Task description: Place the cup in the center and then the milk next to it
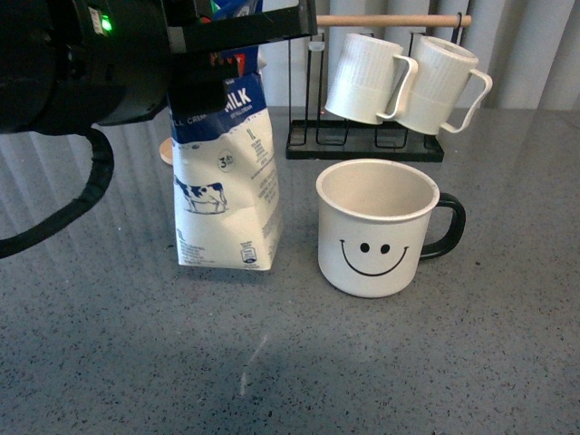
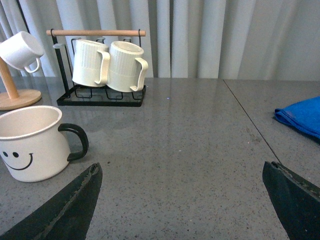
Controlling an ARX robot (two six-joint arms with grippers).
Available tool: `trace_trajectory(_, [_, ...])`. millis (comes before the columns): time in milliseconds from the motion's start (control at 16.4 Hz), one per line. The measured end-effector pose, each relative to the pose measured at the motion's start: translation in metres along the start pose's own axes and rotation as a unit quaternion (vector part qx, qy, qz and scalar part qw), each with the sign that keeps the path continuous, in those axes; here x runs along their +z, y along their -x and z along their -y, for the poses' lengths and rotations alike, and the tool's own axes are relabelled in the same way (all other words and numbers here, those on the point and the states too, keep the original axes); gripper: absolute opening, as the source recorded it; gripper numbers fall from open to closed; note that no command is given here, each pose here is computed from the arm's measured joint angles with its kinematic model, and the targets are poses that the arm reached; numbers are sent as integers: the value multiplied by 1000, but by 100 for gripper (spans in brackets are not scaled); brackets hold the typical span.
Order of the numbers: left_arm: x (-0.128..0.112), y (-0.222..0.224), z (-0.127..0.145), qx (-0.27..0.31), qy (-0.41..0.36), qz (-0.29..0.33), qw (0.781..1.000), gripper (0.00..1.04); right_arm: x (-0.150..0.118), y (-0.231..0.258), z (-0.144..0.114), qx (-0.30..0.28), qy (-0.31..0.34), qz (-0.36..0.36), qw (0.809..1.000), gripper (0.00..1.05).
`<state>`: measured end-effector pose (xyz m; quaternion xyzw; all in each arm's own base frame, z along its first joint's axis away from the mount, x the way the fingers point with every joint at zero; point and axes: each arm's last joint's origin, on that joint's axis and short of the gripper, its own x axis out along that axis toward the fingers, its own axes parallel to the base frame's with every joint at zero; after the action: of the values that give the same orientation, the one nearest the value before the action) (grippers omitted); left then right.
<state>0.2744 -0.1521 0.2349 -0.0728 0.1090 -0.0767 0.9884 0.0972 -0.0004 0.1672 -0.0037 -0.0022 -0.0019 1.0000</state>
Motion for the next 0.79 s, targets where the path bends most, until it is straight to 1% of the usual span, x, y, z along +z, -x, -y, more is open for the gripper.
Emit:
trace_trajectory(305, [-19, -9, 13, -13, 13, -7, 1000, 3, 0, 0, 0, 0, 0, 0, 1000, 98])
trace_trajectory(549, [-25, -14, 13, -2, 22, 0, 1000, 3, 0, 0, 0, 0, 0, 0, 1000, 98])
trace_trajectory(793, [-32, -15, 21, 3, 35, 4, 999, 3, 0, 0, 0, 0, 0, 0, 1000, 98])
